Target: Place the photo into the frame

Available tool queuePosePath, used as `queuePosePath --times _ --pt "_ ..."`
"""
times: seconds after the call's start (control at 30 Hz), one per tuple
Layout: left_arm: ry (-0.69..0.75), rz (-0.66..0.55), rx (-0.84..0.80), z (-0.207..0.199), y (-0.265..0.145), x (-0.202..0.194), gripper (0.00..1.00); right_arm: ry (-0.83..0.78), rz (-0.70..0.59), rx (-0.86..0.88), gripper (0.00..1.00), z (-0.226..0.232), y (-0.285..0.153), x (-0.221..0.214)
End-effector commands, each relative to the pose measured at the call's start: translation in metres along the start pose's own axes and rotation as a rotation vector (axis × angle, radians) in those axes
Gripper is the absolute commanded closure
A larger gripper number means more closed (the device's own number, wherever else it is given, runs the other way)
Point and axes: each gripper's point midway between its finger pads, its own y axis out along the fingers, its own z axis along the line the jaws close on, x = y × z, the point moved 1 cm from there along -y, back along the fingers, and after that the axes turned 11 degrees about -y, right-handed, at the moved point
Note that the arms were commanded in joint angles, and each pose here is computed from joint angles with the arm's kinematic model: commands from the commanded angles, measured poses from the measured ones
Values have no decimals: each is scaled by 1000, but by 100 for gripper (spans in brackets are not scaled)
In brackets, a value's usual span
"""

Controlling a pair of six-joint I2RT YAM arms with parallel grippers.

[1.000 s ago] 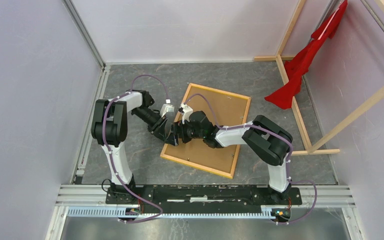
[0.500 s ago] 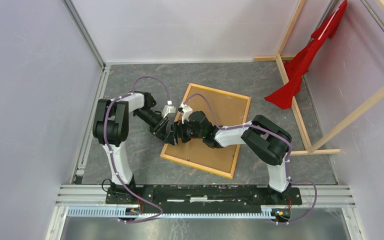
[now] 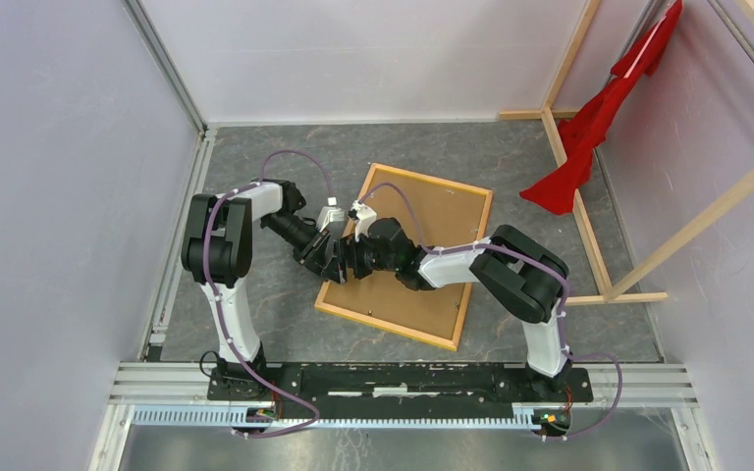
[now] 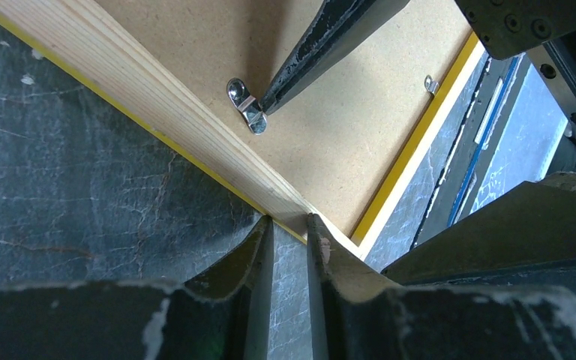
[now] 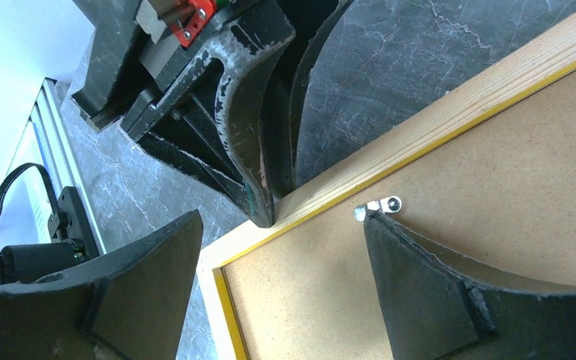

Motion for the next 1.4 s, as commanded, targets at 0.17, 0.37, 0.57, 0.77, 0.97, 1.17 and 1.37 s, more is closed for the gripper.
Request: queuePosePath --times 0.17,0.37,0.57,0.77,0.97,1.17,1.37 --pt "20 8 34 16 9 0 77 -11 22 -53 15 -15 9 -9" --pt "17 15 35 17 10 -2 78 -6 26 -56 15 -17 12 -11" --pt "16 17 32 16 11 -3 78 -1 24 -59 16 -18 15 -10" --pt "21 15 34 16 10 -3 78 11 17 -45 16 -21 14 -8" --pt "24 9 33 15 4 3 78 -14 -47 -13 14 -8 -5 23" --pt "38 -28 62 20 -14 17 72 -17 -132 -32 11 -21 -46 56" --pt "6 -100 69 28 -20 46 69 12 -166 -139 10 -74 -73 66"
